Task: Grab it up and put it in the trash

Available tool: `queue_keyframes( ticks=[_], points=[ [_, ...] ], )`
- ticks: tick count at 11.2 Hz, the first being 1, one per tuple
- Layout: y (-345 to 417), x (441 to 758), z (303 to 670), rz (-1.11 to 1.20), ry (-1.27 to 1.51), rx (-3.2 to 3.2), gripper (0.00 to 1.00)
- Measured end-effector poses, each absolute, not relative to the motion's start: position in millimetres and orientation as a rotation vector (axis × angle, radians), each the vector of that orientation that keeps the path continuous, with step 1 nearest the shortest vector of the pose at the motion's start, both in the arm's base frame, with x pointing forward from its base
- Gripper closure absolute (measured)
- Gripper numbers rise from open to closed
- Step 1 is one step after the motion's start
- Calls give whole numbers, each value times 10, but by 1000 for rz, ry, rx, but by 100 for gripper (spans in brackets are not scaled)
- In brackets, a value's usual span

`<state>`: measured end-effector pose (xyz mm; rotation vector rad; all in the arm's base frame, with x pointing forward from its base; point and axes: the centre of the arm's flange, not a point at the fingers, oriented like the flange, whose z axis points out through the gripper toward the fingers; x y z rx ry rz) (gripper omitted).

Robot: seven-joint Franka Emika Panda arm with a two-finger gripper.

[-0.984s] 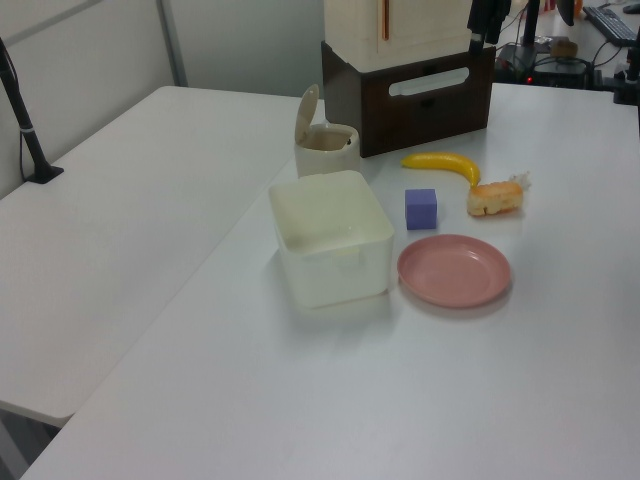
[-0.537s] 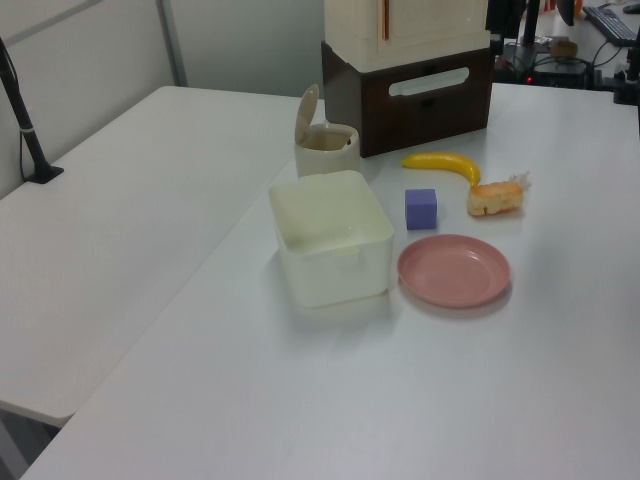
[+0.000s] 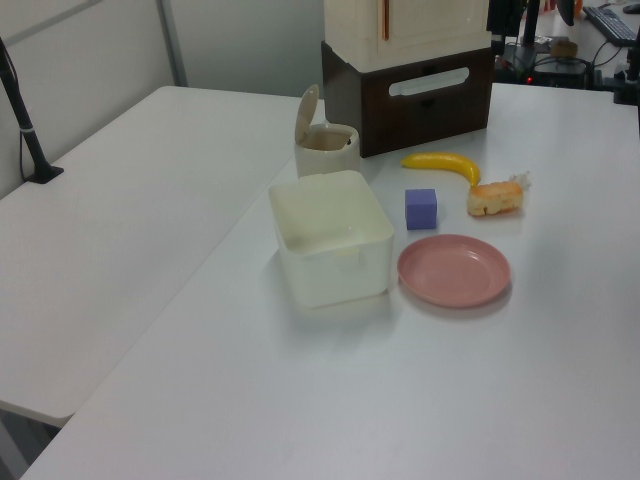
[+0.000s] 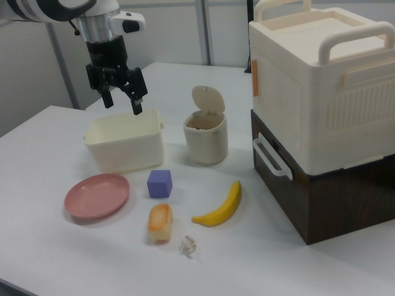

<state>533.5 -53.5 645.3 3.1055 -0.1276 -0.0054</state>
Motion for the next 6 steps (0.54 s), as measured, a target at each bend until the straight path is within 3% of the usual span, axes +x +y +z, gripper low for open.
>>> queue_keyframes(
  ticks=[6],
  points=[
    [-548, 5333, 6475, 0, -126, 3084, 0]
  ],
)
